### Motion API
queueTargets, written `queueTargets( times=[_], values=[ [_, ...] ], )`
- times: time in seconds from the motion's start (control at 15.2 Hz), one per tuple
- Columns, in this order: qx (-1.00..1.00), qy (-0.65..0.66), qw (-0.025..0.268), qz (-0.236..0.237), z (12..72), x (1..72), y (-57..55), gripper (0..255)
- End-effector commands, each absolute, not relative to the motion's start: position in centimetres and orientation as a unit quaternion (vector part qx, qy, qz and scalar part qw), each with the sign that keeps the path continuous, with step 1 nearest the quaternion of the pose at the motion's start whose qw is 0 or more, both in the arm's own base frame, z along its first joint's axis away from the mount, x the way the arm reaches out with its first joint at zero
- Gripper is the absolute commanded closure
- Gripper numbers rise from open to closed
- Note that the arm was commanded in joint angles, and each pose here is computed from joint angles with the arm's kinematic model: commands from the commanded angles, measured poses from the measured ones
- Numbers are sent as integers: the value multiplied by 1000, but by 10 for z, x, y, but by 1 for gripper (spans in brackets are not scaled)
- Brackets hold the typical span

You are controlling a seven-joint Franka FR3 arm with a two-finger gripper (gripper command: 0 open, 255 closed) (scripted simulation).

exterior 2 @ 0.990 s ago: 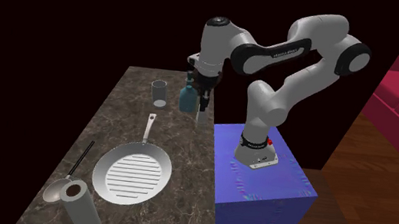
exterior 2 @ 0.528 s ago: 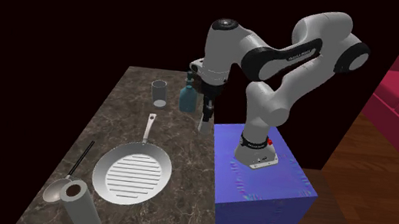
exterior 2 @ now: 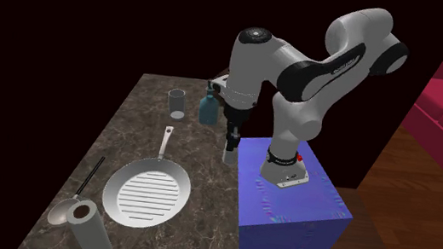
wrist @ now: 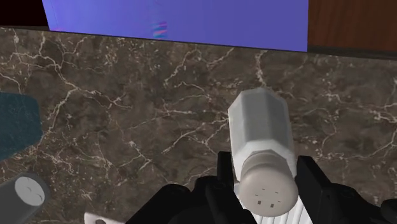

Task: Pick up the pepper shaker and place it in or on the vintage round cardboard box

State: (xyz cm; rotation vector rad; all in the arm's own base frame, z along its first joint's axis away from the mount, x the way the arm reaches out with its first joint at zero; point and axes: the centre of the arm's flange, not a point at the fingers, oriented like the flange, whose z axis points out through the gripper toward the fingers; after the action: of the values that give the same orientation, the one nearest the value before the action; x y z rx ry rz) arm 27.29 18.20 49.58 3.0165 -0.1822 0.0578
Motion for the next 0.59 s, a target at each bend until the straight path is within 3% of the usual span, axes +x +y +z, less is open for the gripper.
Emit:
queueTargets(
  times=[0.0,0.53],
  values=[
    [996,-60,59,19,486,272,183,255],
    [996,-60,59,19,444,272,183,255]
  ],
)
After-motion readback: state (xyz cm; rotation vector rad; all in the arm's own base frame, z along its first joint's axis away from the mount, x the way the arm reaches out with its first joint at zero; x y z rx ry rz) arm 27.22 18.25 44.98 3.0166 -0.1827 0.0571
